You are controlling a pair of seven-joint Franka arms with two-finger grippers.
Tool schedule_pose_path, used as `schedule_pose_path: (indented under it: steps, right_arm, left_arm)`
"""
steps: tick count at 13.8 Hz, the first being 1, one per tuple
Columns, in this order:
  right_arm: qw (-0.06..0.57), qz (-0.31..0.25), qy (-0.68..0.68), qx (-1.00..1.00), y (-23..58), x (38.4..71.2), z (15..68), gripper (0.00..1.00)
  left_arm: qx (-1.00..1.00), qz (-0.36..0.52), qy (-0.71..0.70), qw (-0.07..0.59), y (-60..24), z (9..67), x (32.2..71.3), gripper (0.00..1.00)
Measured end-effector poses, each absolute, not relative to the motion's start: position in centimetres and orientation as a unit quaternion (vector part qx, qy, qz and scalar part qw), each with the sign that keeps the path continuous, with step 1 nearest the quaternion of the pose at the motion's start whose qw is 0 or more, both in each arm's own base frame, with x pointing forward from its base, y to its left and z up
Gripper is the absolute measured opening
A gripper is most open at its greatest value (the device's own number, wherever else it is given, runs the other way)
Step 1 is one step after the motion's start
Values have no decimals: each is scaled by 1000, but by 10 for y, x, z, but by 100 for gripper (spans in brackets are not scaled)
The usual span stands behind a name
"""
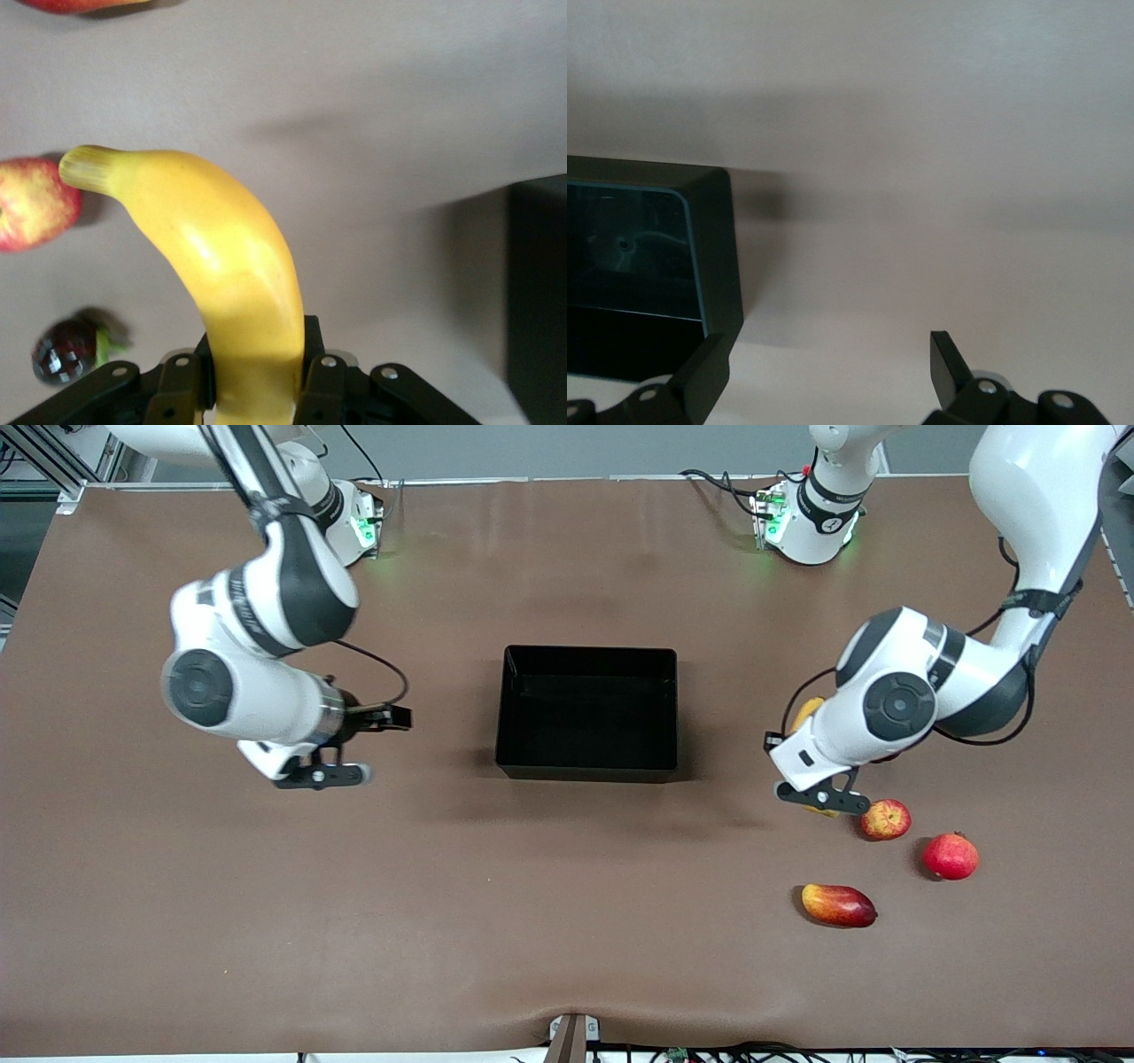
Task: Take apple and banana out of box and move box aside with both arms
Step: 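Lower the banana near the apples while the right gripper grips the box rim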
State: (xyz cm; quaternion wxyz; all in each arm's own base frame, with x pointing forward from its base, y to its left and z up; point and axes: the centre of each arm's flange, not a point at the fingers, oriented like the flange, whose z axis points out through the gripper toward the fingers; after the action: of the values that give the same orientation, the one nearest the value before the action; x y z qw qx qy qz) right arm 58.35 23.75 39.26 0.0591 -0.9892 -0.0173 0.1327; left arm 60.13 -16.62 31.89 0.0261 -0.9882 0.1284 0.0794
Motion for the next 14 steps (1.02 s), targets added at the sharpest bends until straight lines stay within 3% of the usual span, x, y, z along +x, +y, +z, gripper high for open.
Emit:
schedule_pose_path:
  steps: [6, 13, 14]
  right_arm:
    - [63, 118, -25, -991, 305, 548, 301, 100]
    - [46, 109, -27, -993, 396, 495, 240, 100]
    - [44, 110, -25, -993, 396, 494, 237, 93]
  left_arm:
    - [-976, 61, 206, 34, -150, 255, 595, 37]
    - [-977, 26, 213, 5, -90, 212, 583, 37]
    - [-978, 23, 208, -1, -83, 205, 583, 37]
